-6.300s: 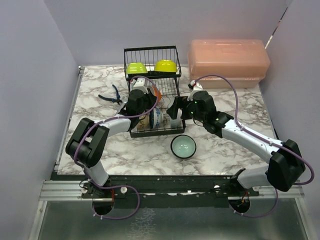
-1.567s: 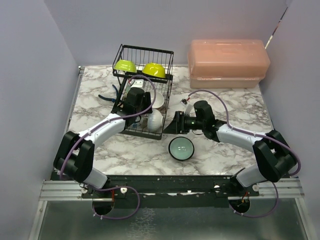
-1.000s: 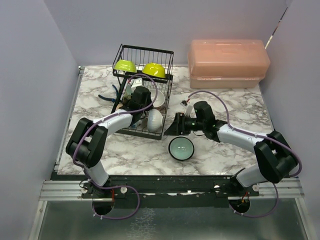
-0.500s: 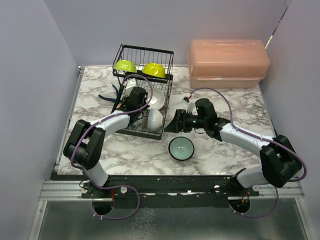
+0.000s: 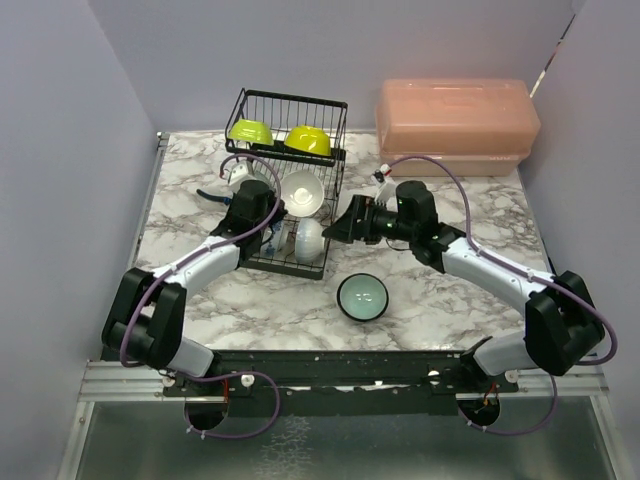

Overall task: Load the bowls into the dish rack
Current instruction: Pick up the bowl from the dish rack.

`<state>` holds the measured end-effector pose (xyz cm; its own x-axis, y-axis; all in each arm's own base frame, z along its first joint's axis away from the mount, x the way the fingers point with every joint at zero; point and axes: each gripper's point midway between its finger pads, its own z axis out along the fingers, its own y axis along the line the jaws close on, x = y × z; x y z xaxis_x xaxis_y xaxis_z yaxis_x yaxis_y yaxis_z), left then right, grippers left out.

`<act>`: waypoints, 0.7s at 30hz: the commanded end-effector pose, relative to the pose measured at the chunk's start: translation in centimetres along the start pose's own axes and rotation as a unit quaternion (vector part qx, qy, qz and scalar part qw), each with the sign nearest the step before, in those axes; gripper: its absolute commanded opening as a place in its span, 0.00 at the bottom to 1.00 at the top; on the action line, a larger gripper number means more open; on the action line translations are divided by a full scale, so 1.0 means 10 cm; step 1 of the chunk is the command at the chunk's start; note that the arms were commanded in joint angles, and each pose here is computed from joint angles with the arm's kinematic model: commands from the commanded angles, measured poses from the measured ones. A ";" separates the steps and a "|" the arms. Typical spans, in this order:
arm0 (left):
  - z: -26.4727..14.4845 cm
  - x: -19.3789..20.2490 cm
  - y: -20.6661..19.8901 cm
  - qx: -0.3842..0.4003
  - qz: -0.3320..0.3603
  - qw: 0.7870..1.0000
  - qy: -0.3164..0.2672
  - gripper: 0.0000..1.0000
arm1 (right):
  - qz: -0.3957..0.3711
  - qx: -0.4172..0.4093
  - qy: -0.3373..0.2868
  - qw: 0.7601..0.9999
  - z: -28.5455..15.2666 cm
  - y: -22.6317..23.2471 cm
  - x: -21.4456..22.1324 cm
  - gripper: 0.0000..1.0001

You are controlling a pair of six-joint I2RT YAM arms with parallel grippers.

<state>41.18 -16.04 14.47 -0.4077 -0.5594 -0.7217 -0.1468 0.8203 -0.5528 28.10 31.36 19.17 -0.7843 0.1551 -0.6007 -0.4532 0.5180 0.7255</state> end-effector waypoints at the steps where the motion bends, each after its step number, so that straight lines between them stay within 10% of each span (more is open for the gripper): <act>1: -0.24 -0.10 -0.33 0.082 -0.040 0.996 0.003 0.00 | 0.016 -0.038 -0.031 0.999 0.04 0.17 -0.27 0.98; 21: -1.00 0.02 -0.83 0.251 -0.090 0.960 0.086 0.00 | 0.023 -0.109 -0.005 0.994 0.28 0.22 -0.61 0.99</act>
<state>35.18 -19.93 21.19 -0.5043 -0.6428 -0.5766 0.0956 0.6220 -0.7771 33.07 32.84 23.07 -0.7851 0.2190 -0.5793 -0.4805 0.3749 0.7928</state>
